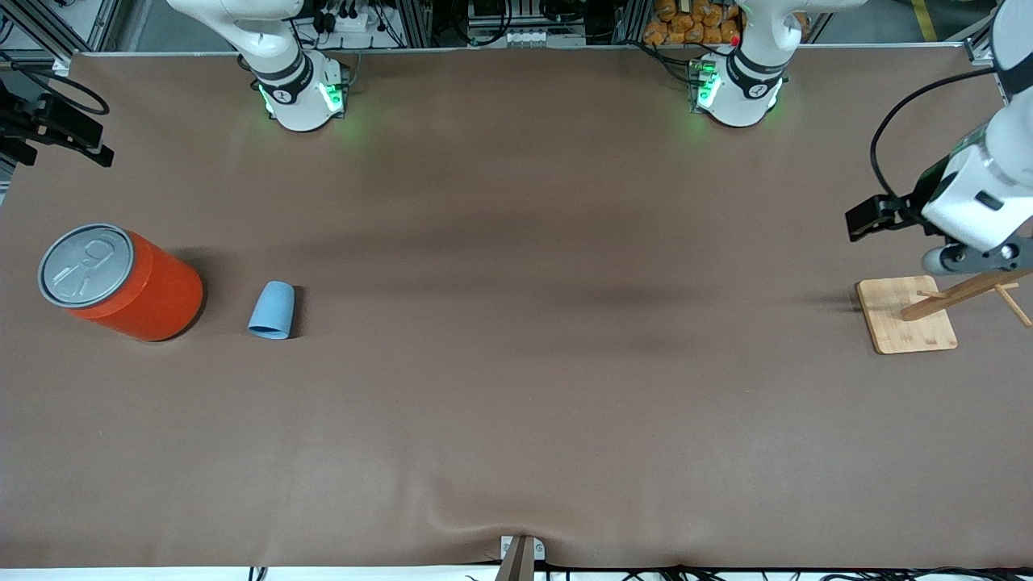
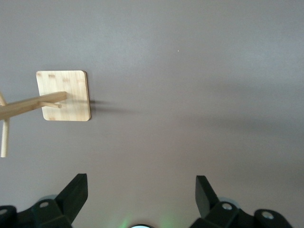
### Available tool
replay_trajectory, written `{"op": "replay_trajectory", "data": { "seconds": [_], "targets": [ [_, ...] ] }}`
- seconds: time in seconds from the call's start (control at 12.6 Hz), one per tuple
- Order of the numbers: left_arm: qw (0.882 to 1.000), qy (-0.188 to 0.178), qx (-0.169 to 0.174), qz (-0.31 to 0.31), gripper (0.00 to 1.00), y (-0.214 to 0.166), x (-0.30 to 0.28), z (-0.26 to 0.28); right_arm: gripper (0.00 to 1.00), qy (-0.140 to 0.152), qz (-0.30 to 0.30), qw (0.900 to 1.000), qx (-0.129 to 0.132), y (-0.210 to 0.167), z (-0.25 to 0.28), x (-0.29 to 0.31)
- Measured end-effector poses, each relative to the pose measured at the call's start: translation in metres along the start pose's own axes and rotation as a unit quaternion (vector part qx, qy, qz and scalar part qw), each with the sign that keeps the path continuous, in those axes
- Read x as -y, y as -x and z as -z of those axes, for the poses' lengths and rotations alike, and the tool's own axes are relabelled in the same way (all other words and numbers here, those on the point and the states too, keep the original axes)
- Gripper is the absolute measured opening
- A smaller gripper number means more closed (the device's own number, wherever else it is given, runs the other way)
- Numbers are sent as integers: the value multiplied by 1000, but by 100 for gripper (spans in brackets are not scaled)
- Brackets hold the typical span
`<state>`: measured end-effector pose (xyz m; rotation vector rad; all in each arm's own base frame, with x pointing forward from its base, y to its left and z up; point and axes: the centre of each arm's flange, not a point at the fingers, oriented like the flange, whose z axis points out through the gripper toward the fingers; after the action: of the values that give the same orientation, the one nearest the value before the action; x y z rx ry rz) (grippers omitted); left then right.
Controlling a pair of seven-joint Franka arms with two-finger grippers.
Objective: Flip cup
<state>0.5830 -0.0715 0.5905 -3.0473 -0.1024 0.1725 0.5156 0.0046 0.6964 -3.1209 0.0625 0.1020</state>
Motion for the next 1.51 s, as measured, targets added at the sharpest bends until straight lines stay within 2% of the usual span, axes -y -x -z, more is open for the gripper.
{"op": "replay_trajectory", "data": {
  "seconds": [0.48, 0.96, 1.12, 1.43, 1.51],
  "targets": [
    [999, 9, 9, 35, 100, -5, -10, -9, 100, 0, 0, 1000, 0, 0, 0, 0],
    [999, 9, 14, 36, 100, -8, -12, -15, 100, 0, 0, 1000, 6, -4, -6, -1],
    [999, 7, 26, 29, 100, -12, -22, -27, 100, 0, -1, 1000, 23, -17, -23, -2],
    [999, 9, 41, 21, 100, -17, -34, -43, 100, -2, -4, 997, 79, -65, -94, -5],
    [999, 11, 42, 22, 100, -17, -34, -43, 100, -3, -4, 996, 85, -77, -110, -6]
  ]
}}
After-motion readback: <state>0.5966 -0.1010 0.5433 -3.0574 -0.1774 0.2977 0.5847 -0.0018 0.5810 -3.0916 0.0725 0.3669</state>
